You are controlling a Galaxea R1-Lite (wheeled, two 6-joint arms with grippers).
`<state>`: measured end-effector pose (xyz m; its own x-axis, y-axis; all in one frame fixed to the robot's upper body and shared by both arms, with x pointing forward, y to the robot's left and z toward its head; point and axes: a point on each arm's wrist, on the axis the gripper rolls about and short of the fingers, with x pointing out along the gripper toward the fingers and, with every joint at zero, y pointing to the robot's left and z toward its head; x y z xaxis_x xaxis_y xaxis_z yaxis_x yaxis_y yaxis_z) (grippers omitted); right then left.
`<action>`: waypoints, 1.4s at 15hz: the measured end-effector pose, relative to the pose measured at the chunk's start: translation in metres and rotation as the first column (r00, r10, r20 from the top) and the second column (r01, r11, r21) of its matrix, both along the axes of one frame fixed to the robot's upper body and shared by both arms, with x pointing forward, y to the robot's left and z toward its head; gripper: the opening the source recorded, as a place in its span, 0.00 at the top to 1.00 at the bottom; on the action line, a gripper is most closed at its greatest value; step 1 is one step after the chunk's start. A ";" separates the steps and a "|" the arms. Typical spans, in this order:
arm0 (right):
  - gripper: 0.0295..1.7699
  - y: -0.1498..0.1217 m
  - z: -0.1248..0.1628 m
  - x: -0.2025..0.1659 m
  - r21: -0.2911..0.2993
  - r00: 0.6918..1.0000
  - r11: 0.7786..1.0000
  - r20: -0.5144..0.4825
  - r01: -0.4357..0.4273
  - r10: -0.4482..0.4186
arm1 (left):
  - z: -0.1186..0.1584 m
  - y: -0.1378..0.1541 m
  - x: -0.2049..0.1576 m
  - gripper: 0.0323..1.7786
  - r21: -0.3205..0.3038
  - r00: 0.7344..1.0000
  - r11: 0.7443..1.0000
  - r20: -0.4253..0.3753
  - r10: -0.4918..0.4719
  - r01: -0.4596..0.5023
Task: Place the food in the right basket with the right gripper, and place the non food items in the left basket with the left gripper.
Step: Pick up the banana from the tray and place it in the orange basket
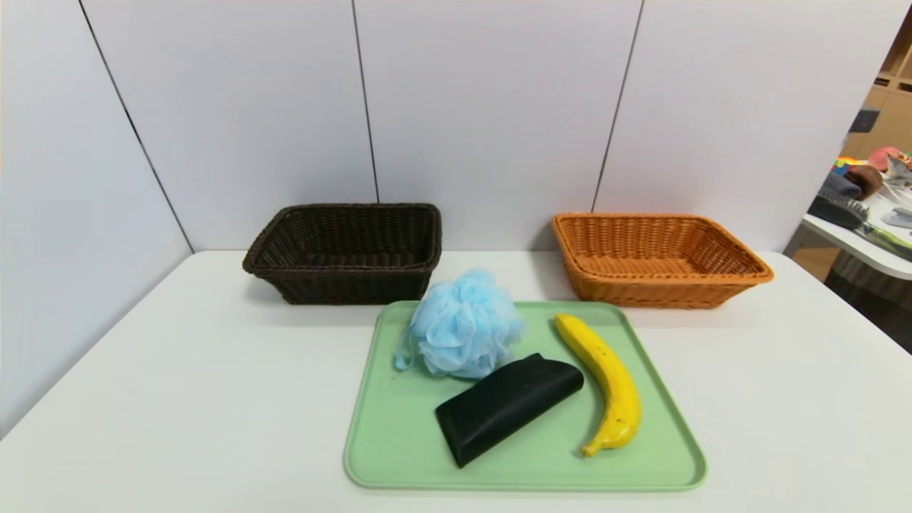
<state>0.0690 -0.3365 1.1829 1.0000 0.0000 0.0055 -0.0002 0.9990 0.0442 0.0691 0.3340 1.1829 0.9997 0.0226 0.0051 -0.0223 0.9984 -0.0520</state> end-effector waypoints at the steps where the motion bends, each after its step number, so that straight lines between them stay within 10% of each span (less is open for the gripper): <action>1: 0.03 0.000 0.000 0.000 -0.001 1.000 1.000 0.000 0.000 0.000 | 0.000 0.000 0.000 0.05 0.001 1.000 1.000 0.000 0.000 0.000; 21: 0.03 0.001 0.014 -0.005 -0.028 0.999 0.999 0.032 -0.042 0.043 | 0.010 0.000 -0.004 0.05 0.011 1.000 1.000 0.016 -0.019 0.019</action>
